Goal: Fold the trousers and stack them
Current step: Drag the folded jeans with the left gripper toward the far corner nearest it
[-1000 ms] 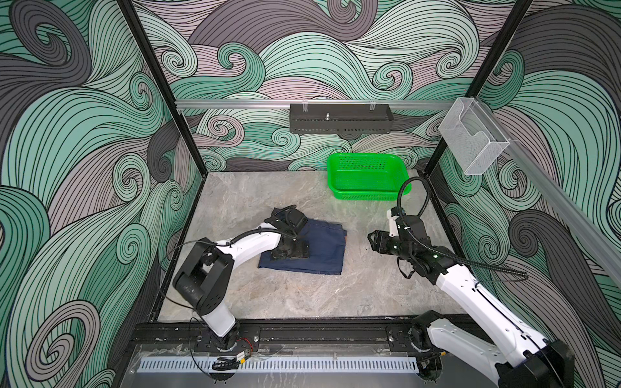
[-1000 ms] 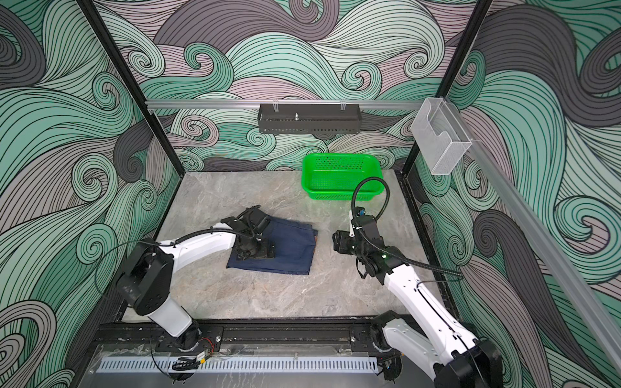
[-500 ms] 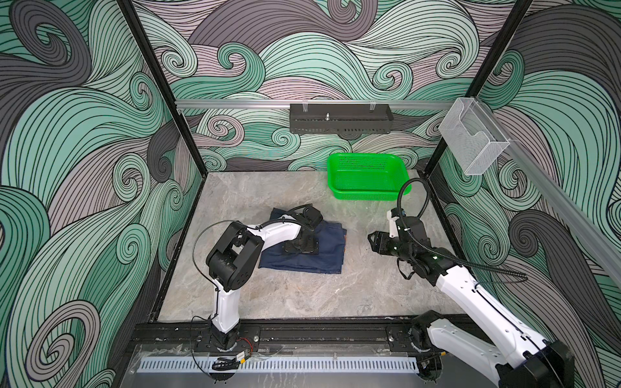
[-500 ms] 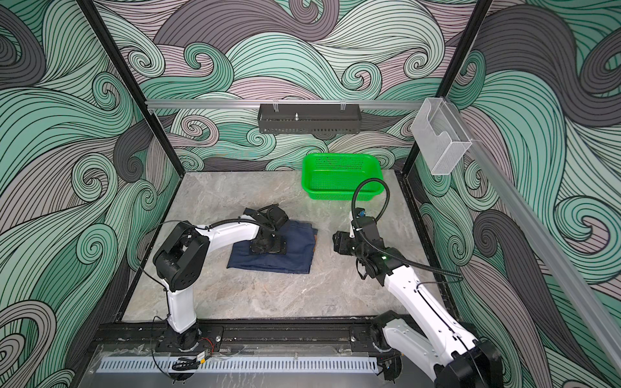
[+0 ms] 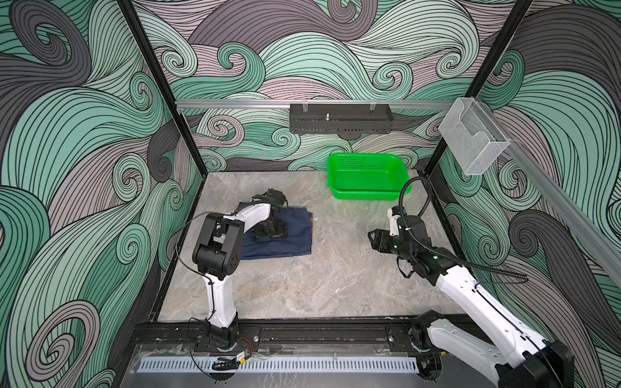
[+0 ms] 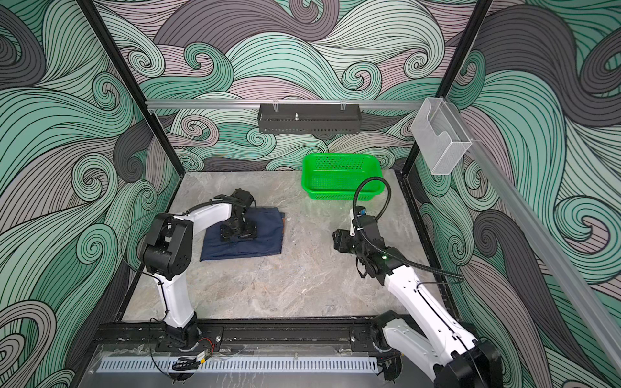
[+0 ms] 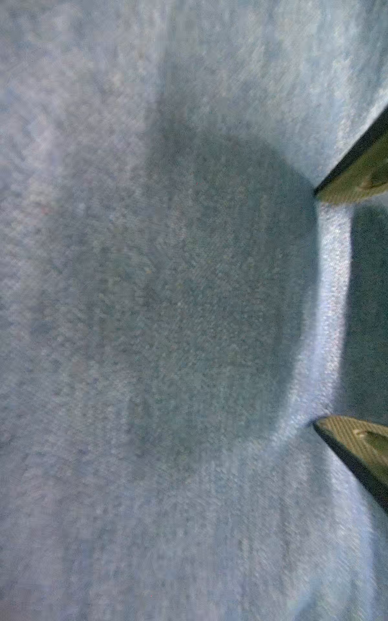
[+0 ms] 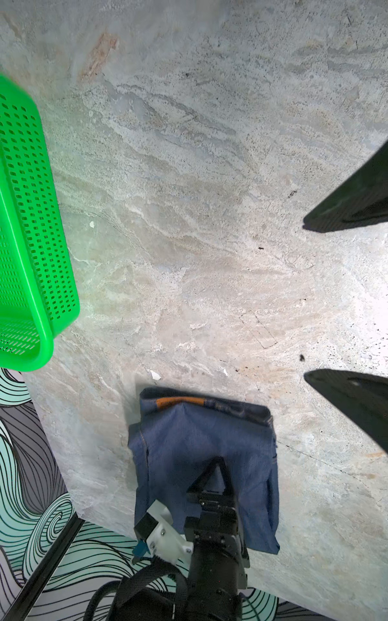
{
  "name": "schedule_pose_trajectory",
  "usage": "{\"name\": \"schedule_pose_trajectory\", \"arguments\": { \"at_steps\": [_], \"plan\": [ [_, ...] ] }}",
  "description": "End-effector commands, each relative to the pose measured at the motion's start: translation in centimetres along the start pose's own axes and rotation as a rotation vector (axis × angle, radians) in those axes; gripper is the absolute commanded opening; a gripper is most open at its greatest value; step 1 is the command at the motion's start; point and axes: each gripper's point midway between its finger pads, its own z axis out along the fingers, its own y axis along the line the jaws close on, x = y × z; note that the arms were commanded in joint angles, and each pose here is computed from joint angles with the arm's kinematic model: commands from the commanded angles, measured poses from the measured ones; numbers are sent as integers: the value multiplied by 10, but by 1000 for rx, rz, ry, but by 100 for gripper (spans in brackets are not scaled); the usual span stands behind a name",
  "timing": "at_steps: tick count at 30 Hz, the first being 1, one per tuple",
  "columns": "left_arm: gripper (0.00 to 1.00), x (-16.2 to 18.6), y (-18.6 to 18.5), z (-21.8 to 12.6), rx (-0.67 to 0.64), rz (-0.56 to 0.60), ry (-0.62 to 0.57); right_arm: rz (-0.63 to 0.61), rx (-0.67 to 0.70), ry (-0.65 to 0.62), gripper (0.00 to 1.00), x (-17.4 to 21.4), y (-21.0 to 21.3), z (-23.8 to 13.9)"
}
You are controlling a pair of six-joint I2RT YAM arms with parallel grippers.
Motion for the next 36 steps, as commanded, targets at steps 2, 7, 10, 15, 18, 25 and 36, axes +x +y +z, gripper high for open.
{"name": "schedule_pose_trajectory", "arguments": {
  "at_steps": [2,7,10,15,18,25,36],
  "plan": [
    [98,-14,39,9,-61,9,104,7,-11,-51,66,-19,3,-7],
    [98,-44,60,24,-64,-16,152,13,-22,-70,66,-30,3,-10],
    [98,-64,72,35,-74,-17,169,18,-29,-81,65,-37,3,-10],
    [97,-93,94,46,-96,-14,184,22,-40,-83,65,-45,5,-7],
    [97,-112,104,50,-132,44,168,25,-55,-101,65,-53,8,-4],
    [97,-152,121,54,-175,176,95,41,-73,-83,65,-54,10,12],
    [99,-202,131,-5,-161,204,-122,72,-92,-41,64,-49,13,35]
  ]
}}
